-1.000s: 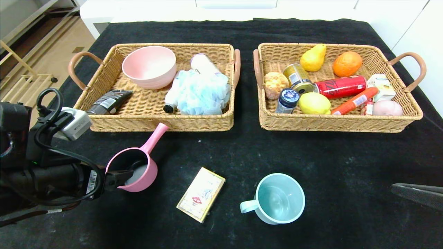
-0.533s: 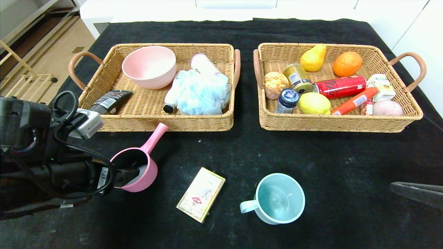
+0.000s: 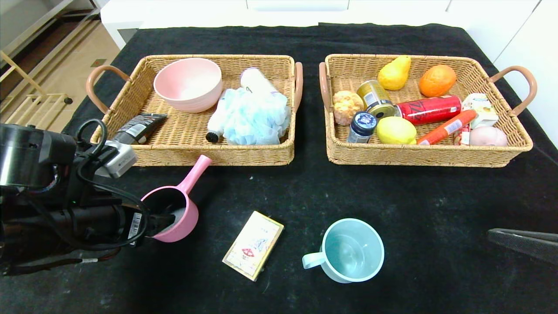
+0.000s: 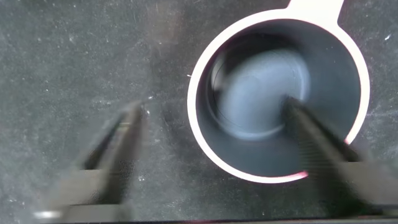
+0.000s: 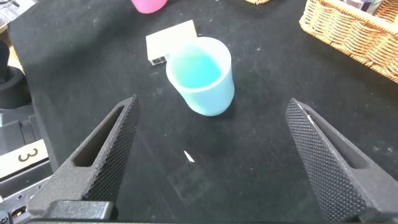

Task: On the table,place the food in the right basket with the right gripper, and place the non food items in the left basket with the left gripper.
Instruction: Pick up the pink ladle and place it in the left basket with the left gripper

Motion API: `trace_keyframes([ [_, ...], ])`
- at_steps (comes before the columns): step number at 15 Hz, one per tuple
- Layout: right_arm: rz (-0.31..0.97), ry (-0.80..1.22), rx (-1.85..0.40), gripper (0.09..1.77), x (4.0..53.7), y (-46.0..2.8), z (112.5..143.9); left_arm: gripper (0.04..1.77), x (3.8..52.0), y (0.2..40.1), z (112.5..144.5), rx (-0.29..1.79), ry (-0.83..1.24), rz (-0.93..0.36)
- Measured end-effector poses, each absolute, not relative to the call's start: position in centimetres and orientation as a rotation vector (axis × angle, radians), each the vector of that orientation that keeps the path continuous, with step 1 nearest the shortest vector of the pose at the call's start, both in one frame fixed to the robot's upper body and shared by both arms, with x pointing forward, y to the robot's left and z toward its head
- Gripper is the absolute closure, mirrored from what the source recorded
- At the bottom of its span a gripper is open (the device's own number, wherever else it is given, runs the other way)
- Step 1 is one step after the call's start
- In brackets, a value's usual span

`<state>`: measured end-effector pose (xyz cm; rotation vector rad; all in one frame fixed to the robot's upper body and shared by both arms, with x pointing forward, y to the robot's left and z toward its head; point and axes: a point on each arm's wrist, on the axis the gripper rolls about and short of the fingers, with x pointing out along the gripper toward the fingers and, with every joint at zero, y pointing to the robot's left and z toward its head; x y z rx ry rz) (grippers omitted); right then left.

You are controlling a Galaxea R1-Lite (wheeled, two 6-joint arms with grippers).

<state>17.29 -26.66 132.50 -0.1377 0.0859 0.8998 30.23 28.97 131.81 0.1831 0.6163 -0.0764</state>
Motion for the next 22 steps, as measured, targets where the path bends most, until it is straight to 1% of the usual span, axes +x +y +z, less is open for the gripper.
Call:
trace_keyframes([
  [2, 0.899, 0.089, -0.139, 0.15, 17.3, -26.6, 132.5, 0.65, 30.3, 29.0, 131.7, 0.183, 0.619, -0.078],
  [4, 0.890, 0.092, -0.140, 0.15, 17.5, -26.7, 132.4, 0.89, 30.2, 28.9, 131.7, 0.184, 0.619, -0.080],
  [5, 0.888, 0.094, -0.140, 0.15, 17.5, -26.7, 132.4, 0.99, 30.2, 28.9, 131.7, 0.185, 0.619, -0.080],
  [6, 0.886, 0.096, -0.141, 0.15, 17.6, -26.6, 132.4, 1.14, 30.2, 28.9, 131.7, 0.185, 0.620, -0.081],
  [7, 0.886, 0.098, -0.142, 0.15, 17.6, -26.6, 132.4, 1.71, 30.3, 28.9, 131.8, 0.184, 0.615, -0.084],
  [8, 0.885, 0.102, -0.142, 0.15, 17.7, -26.6, 132.3, 1.68, 30.3, 28.9, 131.8, 0.184, 0.616, -0.083],
  [22, 0.867, 0.138, -0.148, 0.15, 18.3, -26.4, 131.8, 1.68, 30.0, 29.0, 131.4, 0.166, 0.634, -0.097],
])
